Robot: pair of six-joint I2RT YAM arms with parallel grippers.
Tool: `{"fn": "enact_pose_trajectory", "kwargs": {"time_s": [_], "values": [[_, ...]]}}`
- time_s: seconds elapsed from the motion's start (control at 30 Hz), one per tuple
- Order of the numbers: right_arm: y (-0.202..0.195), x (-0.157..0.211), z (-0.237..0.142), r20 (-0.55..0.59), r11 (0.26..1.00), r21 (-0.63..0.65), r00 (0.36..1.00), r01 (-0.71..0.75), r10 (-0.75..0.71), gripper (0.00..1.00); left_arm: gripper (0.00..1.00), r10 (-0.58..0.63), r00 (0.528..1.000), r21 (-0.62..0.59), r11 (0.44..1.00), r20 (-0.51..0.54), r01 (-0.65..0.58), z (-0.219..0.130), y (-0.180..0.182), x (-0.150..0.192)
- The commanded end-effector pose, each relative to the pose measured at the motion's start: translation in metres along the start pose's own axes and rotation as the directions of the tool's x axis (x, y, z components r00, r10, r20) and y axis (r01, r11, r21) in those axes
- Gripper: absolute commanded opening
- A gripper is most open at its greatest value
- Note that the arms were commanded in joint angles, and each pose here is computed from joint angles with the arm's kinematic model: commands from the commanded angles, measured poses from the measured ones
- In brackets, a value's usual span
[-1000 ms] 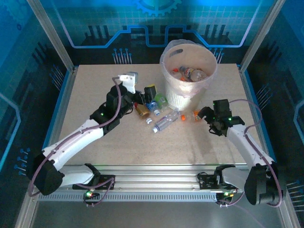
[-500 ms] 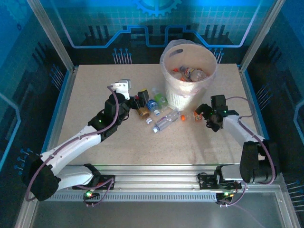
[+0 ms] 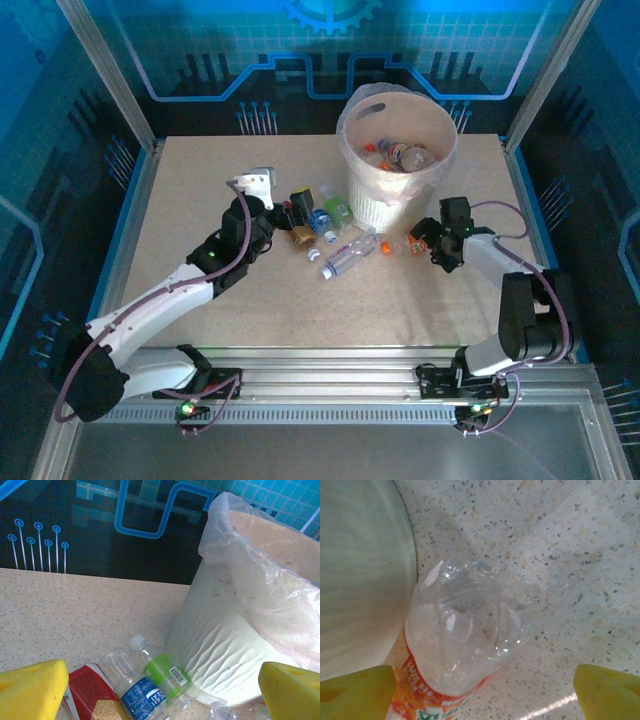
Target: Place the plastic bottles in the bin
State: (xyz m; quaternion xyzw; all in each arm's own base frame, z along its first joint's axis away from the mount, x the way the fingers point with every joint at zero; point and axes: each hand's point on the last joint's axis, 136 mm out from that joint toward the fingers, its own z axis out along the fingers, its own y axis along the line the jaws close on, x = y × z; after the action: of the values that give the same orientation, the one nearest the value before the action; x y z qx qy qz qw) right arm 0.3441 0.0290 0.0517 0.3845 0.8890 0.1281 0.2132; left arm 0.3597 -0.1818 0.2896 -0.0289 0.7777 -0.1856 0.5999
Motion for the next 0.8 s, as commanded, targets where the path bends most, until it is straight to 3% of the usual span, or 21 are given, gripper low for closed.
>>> {"fn": "enact_pose_trajectory", "kwargs": {"time_s": [0.0, 0.33, 0.77], "values": [[0.002, -0.007, 0.007, 0.002, 1.0, -0.009, 1.0, 0.0, 0.0, 0.91, 0.99, -0.026, 1.0, -0.007, 1.0, 0.007, 0.026, 0.003, 0.001, -0.003], [-0.003, -0.001, 0.022, -0.04, 1.0, 0.017, 0.999, 0.025, -0.024, 0.84, 0.99, -0.028, 1.0, -0.014, 1.0, 0.0, 0.028, 0.005, 0.003, -0.002], [-0.016, 0.013, 0.022, -0.076, 0.999, 0.043, 0.997, 0.029, -0.025, 0.82, 0.99, -0.04, 0.999, -0.013, 0.999, -0.005, 0.04, 0.007, 0.003, -0.001]]}}
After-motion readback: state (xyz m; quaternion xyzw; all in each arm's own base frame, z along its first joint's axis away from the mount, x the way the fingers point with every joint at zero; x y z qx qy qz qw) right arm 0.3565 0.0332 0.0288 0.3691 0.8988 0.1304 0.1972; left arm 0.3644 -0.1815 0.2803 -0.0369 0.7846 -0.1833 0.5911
